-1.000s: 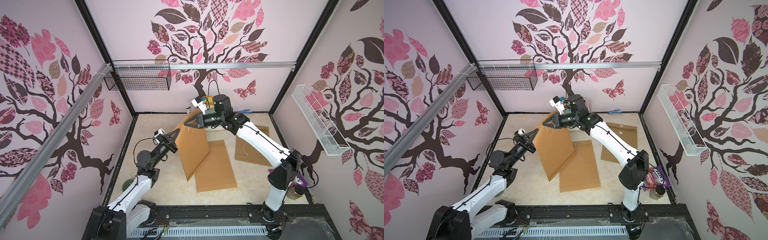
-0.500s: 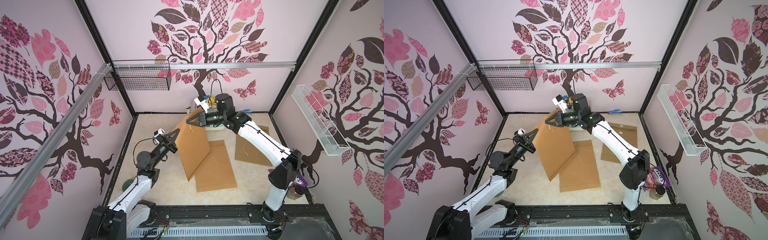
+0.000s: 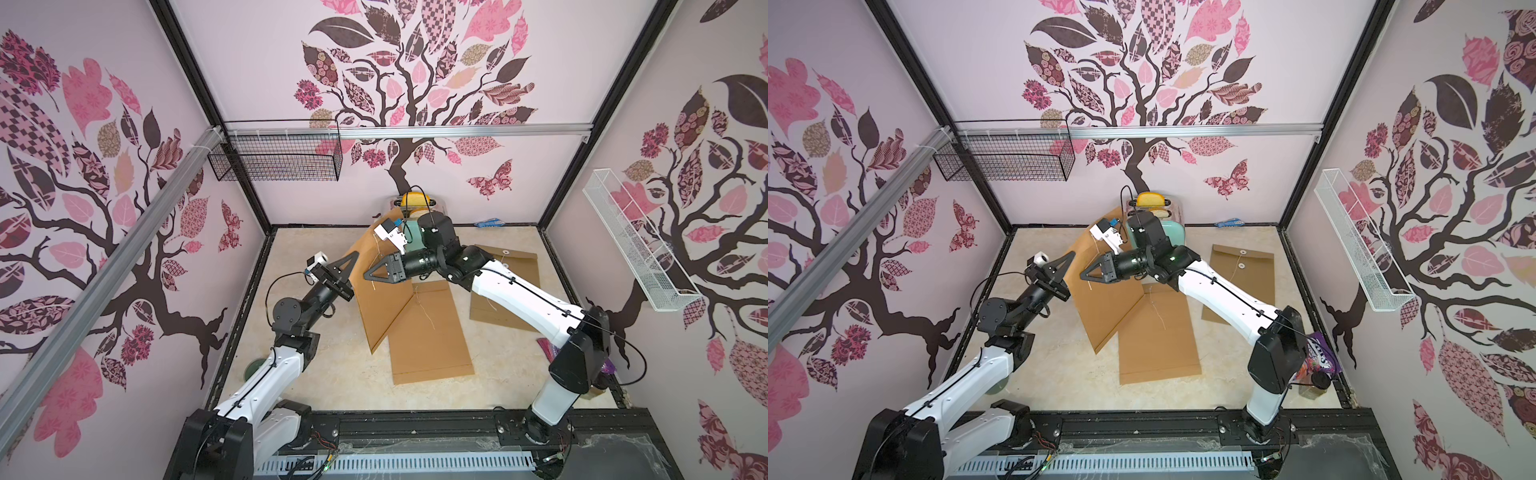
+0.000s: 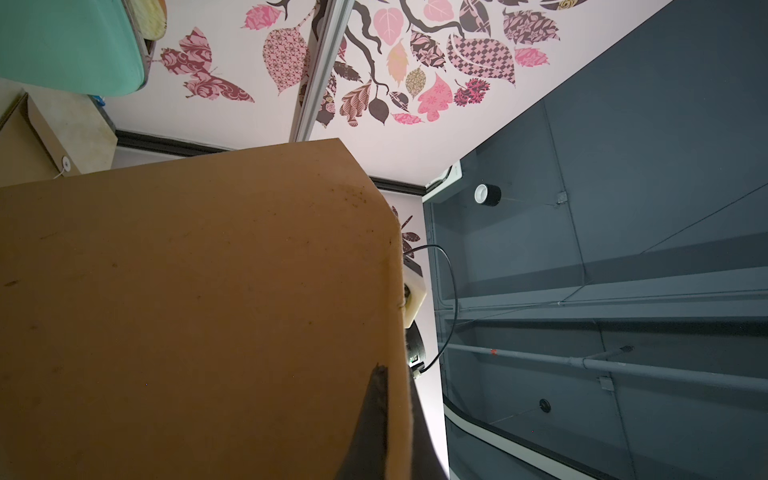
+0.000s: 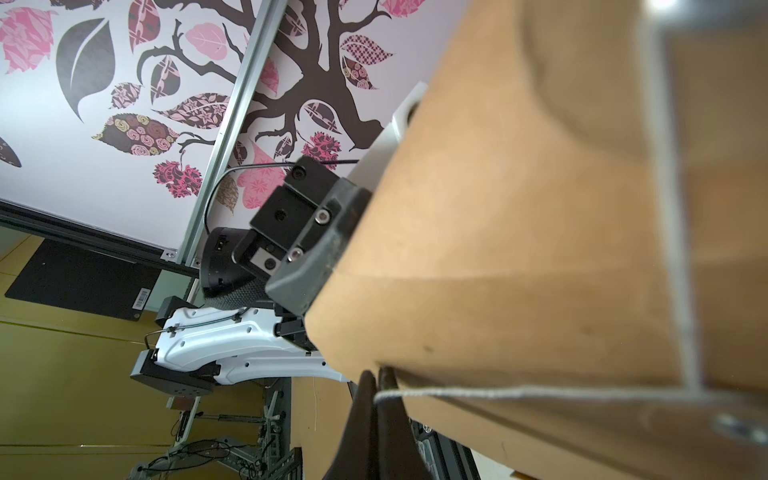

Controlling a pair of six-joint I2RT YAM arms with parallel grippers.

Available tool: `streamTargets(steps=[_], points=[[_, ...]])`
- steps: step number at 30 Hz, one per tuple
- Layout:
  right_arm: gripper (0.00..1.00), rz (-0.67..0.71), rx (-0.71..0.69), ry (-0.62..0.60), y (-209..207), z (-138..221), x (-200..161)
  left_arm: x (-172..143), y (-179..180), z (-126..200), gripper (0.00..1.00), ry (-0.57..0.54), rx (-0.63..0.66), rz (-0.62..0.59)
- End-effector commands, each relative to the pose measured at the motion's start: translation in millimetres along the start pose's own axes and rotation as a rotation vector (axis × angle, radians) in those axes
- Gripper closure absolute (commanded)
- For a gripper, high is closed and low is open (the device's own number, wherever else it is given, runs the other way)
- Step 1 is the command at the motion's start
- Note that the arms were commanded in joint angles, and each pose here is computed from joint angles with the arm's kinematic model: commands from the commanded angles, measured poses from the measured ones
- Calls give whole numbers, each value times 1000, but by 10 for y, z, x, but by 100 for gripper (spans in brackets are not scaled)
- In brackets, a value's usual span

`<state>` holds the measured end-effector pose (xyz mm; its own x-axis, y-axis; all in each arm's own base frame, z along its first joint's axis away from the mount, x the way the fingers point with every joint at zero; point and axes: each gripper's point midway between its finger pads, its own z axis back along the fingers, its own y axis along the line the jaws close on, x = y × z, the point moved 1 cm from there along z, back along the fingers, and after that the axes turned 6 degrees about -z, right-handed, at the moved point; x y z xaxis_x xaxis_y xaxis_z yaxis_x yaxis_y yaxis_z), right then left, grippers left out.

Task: Close the mouth of the file bag
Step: Close the file bag.

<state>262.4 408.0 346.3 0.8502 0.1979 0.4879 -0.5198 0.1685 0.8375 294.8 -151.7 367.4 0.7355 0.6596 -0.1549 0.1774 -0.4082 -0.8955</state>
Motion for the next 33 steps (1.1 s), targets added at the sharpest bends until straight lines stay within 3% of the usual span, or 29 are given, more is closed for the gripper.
streamTargets(steps=[1,17,33], points=[[100,25,21,-22,73,33,-22,-93,-291,-52,100,33,-90,29],[100,-15,-93,-72,-317,90,-100,-109,-439,-7,100,27,-158,68],[100,-63,-209,-134,-631,436,215,-157,-471,43,100,36,-168,69]])
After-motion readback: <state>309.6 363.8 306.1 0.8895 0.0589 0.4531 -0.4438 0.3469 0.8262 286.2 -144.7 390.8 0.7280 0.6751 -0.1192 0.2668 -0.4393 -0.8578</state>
